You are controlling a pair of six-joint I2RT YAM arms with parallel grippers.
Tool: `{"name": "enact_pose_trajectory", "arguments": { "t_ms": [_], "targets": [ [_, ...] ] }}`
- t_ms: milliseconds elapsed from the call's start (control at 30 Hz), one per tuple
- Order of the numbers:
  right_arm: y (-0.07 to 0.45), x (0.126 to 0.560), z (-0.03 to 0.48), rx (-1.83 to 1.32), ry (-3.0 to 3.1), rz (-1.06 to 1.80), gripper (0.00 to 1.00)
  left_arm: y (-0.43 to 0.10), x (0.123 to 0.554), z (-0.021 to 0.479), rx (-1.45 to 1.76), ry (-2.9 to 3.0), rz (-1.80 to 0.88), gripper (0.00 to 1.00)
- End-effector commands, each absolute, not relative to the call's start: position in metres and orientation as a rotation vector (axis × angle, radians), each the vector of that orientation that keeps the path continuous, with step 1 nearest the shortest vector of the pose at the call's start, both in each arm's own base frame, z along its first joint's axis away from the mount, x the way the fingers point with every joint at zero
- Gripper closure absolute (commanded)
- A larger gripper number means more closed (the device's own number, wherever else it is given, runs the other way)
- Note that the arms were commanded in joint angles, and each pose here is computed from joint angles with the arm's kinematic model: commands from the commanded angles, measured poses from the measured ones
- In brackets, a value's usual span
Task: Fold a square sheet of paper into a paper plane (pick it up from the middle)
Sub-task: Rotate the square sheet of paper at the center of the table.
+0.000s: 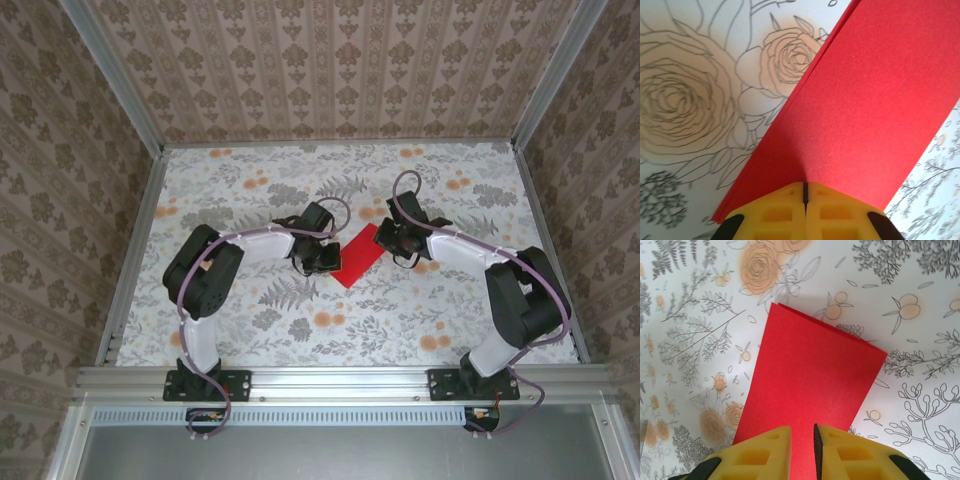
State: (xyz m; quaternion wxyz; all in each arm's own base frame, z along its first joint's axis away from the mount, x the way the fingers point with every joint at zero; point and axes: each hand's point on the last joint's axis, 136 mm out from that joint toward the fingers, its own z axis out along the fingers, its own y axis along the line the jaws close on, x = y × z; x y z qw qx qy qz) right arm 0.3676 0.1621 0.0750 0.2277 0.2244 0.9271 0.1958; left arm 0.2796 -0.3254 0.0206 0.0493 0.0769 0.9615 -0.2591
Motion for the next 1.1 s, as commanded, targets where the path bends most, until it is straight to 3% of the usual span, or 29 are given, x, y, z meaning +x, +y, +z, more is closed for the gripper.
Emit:
{"name": "enact_pose_trajectory", "arguments": {
  "t_ms": [0,300,667,1067],
  "targets": [
    [0.159,0.357,0.078,0.506,2.597,0.531,0.79,-0.289,0.271,0.004,0.373,3.009,-0.568,0.94],
    [0.186,0.355,0.077,0.266,2.672,0.648,0.74,-0.252,0.272,0.011,0.558,2.985,-0.664,0.96],
    [0.269,0.367,0.076,0.031,2.678,0.916,0.76,-0.251,0.297,0.029,0.619,2.901,-0.717,0.96],
    [0.256,0.390,0.032,0.116,2.836,0.652,0.78,-0.251,0.297,0.028,0.603,2.904,-0.695,0.96]
  ]
}}
